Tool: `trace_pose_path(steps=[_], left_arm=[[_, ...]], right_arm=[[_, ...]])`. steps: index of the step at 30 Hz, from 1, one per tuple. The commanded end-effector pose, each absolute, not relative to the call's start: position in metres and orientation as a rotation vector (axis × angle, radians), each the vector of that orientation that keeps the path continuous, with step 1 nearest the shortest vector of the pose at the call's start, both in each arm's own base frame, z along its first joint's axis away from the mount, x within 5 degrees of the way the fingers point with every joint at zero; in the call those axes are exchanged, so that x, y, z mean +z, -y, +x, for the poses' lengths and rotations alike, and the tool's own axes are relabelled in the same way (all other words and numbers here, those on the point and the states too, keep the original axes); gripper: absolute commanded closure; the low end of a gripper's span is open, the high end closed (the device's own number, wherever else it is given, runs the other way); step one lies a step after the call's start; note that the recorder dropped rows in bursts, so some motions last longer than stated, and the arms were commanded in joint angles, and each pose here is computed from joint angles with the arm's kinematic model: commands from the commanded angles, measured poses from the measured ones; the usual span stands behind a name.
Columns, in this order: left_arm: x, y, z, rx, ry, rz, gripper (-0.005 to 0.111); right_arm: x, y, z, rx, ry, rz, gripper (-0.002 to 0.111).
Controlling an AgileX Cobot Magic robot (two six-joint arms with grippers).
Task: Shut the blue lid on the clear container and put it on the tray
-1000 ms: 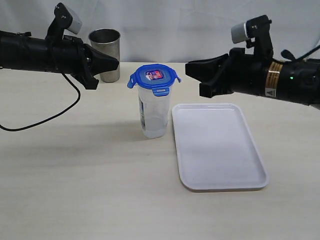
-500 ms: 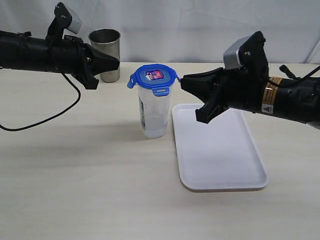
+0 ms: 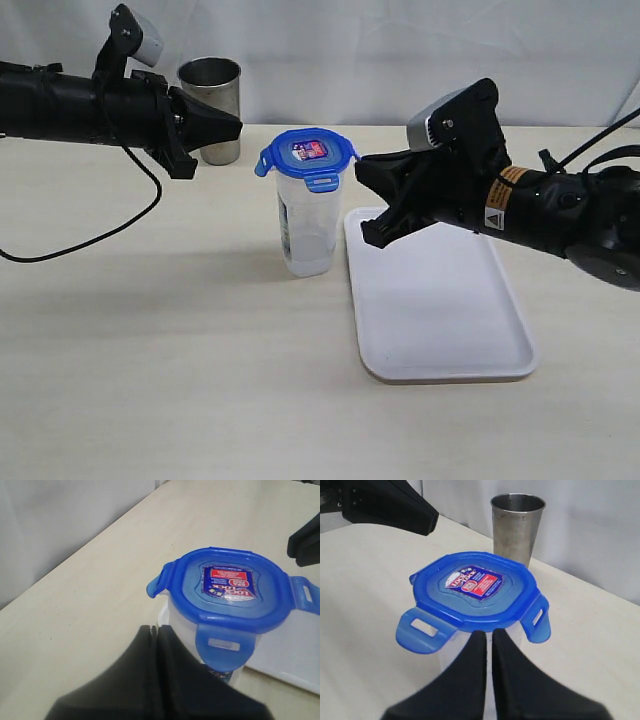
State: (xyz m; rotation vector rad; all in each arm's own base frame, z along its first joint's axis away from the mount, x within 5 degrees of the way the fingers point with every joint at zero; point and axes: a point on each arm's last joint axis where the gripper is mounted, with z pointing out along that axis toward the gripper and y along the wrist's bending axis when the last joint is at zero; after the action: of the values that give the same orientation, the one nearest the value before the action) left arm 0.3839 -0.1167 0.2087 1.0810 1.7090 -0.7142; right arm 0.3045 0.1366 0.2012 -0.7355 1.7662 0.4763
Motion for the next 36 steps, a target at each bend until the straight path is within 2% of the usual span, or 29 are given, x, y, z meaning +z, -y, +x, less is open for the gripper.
trace_pose_path(steps=[1, 17, 27, 36], left_arm=[[0.213, 0.117, 0.383, -0.727, -1.690, 1.071, 0.107], [0.213, 0.117, 0.383, -0.729, -1.689, 1.072, 0.107], [0.213, 0.117, 0.383, -0.730, -1.689, 1.070, 0.107], [0.213, 0.117, 0.383, -0.730, -1.689, 1.070, 0.107]], right_arm=[[0.204, -0.138, 0.305, 0.497, -1.731, -0.719, 0.104], [0.191, -0.143, 0.322, 0.506, -1.773, -0.705, 0.104], [0.201, -0.142, 0.319, 0.495, -1.749, -0.702, 0.104], [0.189, -0.146, 0.323, 0.538, -1.751, -0.702, 0.104]])
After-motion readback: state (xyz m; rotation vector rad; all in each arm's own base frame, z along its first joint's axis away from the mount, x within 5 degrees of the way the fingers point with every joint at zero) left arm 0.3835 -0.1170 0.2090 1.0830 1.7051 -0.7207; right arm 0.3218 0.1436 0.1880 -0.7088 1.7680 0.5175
